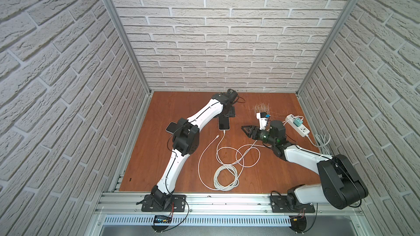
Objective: Plug the charging cable into the phone
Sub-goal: Place the phone at the center of the board, then pick up the charging cable from the center of the board.
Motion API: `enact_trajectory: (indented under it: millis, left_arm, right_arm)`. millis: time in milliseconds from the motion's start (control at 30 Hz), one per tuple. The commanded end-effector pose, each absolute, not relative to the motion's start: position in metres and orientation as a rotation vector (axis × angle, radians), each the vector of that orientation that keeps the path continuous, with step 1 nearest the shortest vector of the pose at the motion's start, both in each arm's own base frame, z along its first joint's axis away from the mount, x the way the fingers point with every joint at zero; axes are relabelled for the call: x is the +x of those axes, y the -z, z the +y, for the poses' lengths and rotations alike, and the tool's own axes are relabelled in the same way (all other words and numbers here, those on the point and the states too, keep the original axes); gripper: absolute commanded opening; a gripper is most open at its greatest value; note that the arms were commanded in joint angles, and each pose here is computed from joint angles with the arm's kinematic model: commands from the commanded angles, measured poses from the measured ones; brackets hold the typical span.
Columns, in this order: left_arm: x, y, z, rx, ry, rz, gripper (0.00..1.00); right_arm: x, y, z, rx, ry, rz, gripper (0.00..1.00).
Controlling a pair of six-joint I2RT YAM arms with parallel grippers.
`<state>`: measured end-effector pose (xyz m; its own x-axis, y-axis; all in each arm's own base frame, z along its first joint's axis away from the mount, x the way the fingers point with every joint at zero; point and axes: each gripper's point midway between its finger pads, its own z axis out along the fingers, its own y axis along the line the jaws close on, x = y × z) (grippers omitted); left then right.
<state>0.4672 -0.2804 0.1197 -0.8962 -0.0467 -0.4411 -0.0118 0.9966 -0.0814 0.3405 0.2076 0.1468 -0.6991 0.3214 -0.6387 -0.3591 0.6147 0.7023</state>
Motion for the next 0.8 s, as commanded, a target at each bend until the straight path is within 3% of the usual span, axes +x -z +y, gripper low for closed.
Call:
enact_trajectory:
  millis: [0, 400, 767]
  left_arm:
    - [0.445, -0.17, -0.255, -0.034, 0.106, 2.6, 0.86]
    - [0.313, -0.114, -0.206, 0.104, 0.051, 2.722, 0.75]
    - [0.278, -0.074, -0.207, 0.165, 0.076, 2.789, 0.73]
  right_arm:
    - [0.346, -0.157, 0.209, -0.04, -1.138, 2.015, 0.59]
    - [0.345, -0.156, 0.208, -0.039, -1.143, 2.016, 0.59]
    - [0.345, -0.156, 0.208, -0.035, -1.142, 2.016, 0.59]
